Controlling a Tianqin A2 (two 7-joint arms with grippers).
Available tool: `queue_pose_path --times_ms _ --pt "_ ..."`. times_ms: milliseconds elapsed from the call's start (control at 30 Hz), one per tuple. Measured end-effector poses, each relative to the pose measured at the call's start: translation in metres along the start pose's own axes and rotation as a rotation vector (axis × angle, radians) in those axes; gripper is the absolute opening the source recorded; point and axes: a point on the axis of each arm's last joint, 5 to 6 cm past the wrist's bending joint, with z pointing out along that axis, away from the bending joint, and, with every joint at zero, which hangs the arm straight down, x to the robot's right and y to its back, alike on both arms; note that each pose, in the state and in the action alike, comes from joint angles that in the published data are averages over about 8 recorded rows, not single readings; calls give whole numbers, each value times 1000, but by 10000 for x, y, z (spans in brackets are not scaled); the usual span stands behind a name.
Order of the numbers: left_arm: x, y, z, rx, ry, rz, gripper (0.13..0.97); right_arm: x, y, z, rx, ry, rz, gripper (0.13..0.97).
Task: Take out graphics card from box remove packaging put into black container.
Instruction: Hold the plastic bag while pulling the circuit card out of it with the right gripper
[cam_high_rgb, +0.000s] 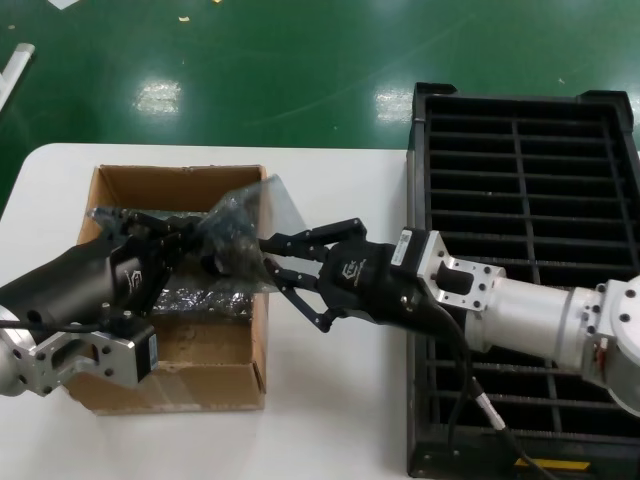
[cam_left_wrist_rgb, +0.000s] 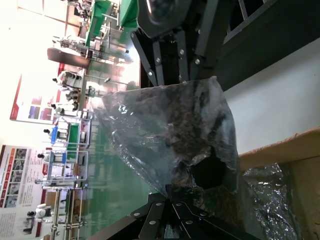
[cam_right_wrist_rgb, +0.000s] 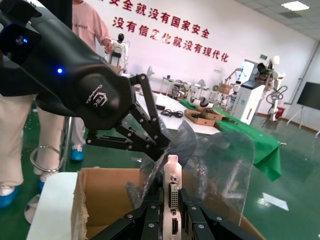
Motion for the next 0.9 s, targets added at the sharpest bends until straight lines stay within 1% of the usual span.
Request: queue_pose_path --times_ms 233,600,900 --pt "0 0 0 0 0 0 138 -10 -70 -66 -1 29 -26 186" --pt "0 1 0 0 0 0 138 -13 -121 -16 4 24 -45 186" --pt "0 -1 0 0 0 0 138 -3 -181 -146 0 36 -63 186"
